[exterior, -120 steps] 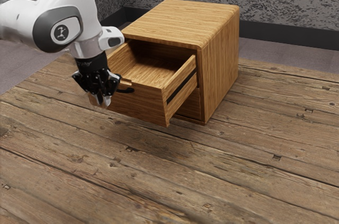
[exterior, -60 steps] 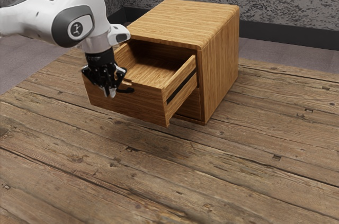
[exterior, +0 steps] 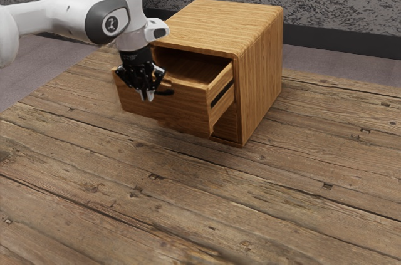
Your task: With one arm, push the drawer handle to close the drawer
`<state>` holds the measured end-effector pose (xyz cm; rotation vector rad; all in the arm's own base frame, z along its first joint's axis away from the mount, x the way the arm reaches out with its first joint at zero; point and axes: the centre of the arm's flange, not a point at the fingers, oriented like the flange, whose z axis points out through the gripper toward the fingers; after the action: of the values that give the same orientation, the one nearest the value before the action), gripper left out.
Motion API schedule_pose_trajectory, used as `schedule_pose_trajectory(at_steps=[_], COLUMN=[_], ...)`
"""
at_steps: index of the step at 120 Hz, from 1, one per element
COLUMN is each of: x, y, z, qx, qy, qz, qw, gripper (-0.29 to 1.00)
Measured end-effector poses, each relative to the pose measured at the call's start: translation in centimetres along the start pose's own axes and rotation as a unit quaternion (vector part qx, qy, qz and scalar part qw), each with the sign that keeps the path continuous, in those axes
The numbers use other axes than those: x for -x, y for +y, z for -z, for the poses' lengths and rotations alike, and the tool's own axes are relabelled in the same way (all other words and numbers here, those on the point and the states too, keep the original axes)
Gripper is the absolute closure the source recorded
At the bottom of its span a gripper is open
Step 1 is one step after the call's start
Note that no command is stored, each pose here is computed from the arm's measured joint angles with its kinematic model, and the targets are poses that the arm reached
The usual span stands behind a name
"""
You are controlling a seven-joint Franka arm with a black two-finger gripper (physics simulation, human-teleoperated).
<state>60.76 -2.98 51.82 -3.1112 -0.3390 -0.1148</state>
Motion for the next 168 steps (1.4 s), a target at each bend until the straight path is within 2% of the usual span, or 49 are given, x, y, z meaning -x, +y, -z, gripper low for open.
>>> schedule_pose_trajectory(at_steps=[69, 142, 146, 155, 161, 168], x=[-7.3, -11.4, -10.5, -2.4, 0.9, 2.5], y=[1.9, 2.5, 2.5, 2.3, 2.3, 2.7], z=[-0.8, -2.2, -1.8, -0.3, 1.1, 5.7], qx=[0.015, 0.041, 0.039, 0.022, 0.021, 0.035], qy=[0.046, 0.121, 0.119, 0.095, 0.090, 0.095], qz=[-0.015, -0.052, -0.055, -0.061, -0.057, -0.049], qw=[0.999, 0.990, 0.991, 0.993, 0.994, 0.994], gripper=[0.67, 0.67, 0.67, 0.65, 0.64, 0.51])
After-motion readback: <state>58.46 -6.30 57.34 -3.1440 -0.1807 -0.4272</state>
